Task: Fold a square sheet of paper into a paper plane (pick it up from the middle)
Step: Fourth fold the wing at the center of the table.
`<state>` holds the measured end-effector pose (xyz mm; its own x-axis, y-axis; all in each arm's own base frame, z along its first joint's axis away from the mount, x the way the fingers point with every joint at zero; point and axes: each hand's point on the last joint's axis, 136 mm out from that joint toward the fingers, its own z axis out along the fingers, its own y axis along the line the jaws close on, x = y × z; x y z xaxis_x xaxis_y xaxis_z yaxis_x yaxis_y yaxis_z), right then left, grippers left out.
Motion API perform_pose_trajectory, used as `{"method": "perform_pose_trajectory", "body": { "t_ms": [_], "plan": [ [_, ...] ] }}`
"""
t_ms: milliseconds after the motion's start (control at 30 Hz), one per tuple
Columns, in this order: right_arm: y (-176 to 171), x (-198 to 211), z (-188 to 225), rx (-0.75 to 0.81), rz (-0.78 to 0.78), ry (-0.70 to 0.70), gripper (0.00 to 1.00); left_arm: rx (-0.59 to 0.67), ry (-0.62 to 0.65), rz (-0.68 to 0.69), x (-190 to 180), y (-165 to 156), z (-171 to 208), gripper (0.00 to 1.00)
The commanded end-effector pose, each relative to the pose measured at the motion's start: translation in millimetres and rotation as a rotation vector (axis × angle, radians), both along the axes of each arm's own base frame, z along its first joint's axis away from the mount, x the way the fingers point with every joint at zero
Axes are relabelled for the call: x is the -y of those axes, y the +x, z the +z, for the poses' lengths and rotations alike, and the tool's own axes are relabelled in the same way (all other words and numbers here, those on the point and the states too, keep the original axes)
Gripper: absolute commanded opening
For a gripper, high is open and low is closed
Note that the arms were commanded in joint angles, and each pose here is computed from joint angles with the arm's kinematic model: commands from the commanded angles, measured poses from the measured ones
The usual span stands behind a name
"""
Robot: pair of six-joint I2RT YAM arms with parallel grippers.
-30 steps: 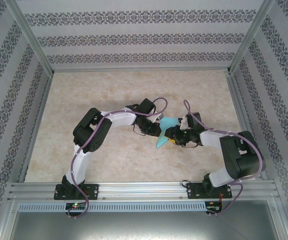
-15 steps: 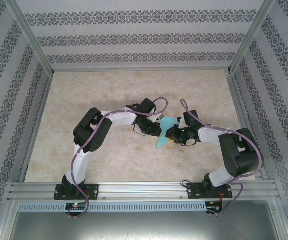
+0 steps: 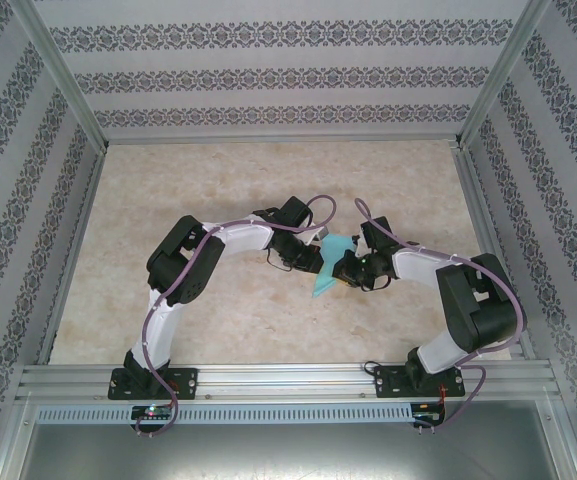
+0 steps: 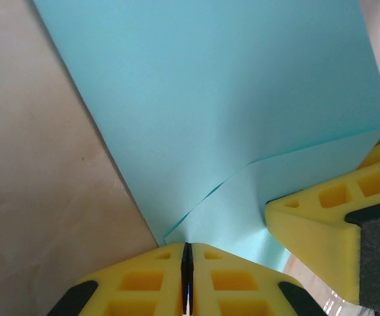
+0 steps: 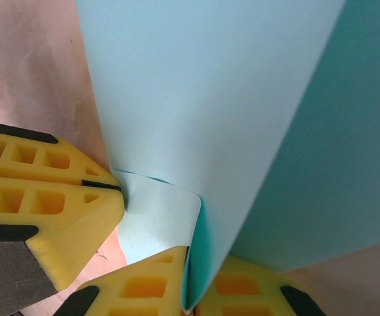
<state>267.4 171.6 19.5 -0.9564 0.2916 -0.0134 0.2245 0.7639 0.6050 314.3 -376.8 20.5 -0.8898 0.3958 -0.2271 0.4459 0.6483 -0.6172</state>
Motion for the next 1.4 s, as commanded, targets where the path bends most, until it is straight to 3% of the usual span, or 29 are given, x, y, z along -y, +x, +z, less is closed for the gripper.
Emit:
{"method": "perform_pose_trajectory", "body": {
  "t_ms": [0,300,533,967,1367],
  "plan": [
    [3.7,-2.3,7.3,0.018,0.016,-0.01,0.11,-0.021,0.087,-0.016,-9.5,-8.6,-32.1,0.13],
    [4.6,-6.6,24.9,0.052,0.014,0.033,0.2,-0.023,0.086,-0.018,-10.0,-9.9,-33.9,0.13],
    [1.7,-2.6,34.7,0.062,0.016,0.035,0.21,-0.024,0.087,-0.019,-10.9,-10.0,-34.8,0.13],
    [8.8,-10.0,34.3,0.061,0.018,0.083,0.08,-0.021,0.09,-0.021,-11.0,-10.7,-33.0,0.13],
    [15.1,-15.3,32.1,0.048,0.031,0.09,0.07,-0.024,0.091,-0.018,-11.8,-10.0,-34.3,0.13]
  ]
}}
